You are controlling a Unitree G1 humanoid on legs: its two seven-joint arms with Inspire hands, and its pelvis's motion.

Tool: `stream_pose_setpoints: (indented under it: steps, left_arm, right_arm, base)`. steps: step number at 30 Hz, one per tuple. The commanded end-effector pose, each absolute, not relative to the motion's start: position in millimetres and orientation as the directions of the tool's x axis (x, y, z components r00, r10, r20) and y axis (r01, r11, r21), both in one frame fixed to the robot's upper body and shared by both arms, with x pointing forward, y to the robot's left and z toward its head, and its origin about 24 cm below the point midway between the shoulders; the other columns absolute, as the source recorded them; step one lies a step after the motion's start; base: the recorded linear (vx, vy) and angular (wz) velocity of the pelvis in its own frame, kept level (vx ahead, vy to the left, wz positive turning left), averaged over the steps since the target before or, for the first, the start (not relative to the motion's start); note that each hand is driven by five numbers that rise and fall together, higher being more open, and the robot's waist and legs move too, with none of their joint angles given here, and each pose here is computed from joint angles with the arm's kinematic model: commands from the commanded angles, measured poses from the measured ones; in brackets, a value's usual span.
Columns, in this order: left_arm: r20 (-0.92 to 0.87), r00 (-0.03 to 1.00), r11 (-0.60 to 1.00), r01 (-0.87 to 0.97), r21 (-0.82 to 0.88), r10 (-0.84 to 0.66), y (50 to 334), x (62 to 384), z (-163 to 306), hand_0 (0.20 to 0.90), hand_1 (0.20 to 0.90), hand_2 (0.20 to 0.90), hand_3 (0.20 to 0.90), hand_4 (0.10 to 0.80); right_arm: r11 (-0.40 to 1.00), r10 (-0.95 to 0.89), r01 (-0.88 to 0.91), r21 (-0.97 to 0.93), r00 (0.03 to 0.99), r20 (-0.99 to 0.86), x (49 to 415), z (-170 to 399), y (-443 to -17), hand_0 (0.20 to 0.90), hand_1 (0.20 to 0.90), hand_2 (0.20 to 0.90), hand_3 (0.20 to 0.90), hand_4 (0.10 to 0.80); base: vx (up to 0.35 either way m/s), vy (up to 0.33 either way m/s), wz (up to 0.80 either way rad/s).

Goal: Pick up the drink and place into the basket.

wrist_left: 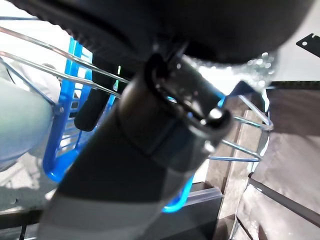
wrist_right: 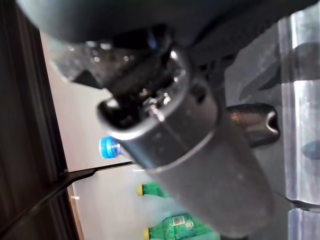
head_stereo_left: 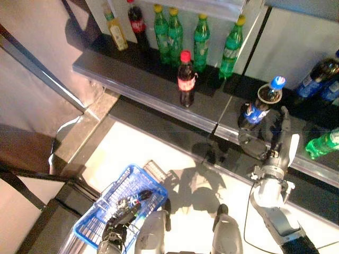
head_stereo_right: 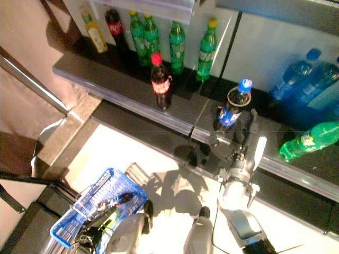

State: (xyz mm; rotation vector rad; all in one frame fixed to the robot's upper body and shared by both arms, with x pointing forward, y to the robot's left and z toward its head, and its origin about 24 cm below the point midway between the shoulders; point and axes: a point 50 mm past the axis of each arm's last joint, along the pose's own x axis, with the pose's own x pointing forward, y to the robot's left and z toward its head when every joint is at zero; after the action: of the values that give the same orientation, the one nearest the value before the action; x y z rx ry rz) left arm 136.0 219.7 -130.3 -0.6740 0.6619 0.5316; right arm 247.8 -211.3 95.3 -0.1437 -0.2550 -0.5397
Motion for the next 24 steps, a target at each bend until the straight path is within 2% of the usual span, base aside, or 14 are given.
stream_pose_setpoints:
  steps: [1,12,24]
  left_arm:
    - [-0.497,0.854,0.705,-0.447,-0.551,0.153,204,158,-104,0.300,0.300,0.300,0.200,0.100]
    - [-0.393,0.910,0.719,-0.359,-0.595,0.130,208,186,-86,0.300,0.300,0.300,0.200,0.100]
    - [-0.342,0.932,0.736,-0.312,-0.601,0.116,213,207,-71,0.300,0.300,0.300,0.200,0.100]
  right_arm:
    - [0.849,-0.503,0.514,0.124,0.710,0.493,261,153,-206,0.900,0.900,0.900,0.900,0.800]
    - [0.768,-0.624,0.568,0.296,0.559,0.547,291,198,-213,0.900,0.900,0.900,0.900,0.800]
    - [0.732,-0.678,0.525,0.434,0.503,0.536,313,244,-228,0.900,0.900,0.900,0.900,0.800]
  base:
    - [0.000,0.000,0.00]
    - [-0.044,-0.036,0.00]
    - [-0.011,-0.029,0.00]
